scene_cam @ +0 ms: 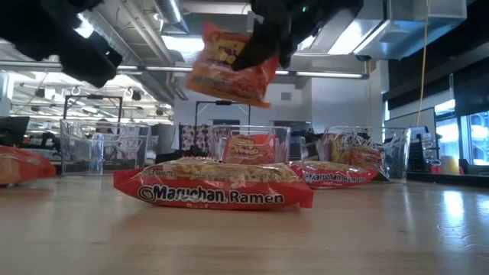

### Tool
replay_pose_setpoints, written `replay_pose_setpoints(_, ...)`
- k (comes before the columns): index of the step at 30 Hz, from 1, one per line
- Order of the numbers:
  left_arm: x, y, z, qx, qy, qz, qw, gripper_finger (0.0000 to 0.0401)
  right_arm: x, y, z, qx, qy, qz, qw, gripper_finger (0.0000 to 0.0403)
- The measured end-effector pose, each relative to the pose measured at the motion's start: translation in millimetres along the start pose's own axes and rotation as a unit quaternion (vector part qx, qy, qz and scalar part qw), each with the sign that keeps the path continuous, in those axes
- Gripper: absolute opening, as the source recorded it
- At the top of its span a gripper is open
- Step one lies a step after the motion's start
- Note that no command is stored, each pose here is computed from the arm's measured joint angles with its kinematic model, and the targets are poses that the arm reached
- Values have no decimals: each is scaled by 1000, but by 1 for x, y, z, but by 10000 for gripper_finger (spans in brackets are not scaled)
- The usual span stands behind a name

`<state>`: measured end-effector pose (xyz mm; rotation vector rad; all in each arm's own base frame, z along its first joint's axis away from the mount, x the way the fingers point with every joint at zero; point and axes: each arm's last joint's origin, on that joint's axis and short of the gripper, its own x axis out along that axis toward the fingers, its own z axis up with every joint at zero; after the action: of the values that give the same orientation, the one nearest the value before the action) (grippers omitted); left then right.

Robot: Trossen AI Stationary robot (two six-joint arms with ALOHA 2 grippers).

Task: Sort Maruchan noodles
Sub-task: Put the orange noodle pack into the middle transparent bin

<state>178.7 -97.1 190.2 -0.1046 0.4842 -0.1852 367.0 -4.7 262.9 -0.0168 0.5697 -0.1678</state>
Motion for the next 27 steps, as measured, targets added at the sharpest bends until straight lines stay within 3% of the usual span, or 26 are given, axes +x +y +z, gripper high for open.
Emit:
replay_pose_setpoints(8,-10,17,-2,-18,-29,37,999,165,-7,-89,6,-44,-15,-77,996,132)
replay_pose_setpoints(15,-9,24,0,-28,-34,60,997,165,-11,-156,-8,-31,-4,-74,997,133)
replay_pose_setpoints(20,-8,26,0,-49,-36,64,996,165,-8,-181,-19,-21,-14,-22,999,133)
replay_pose_setpoints(27,-8,26,1,-72,-41,71,994,165,20,-189,-41,-33,13,22,999,133)
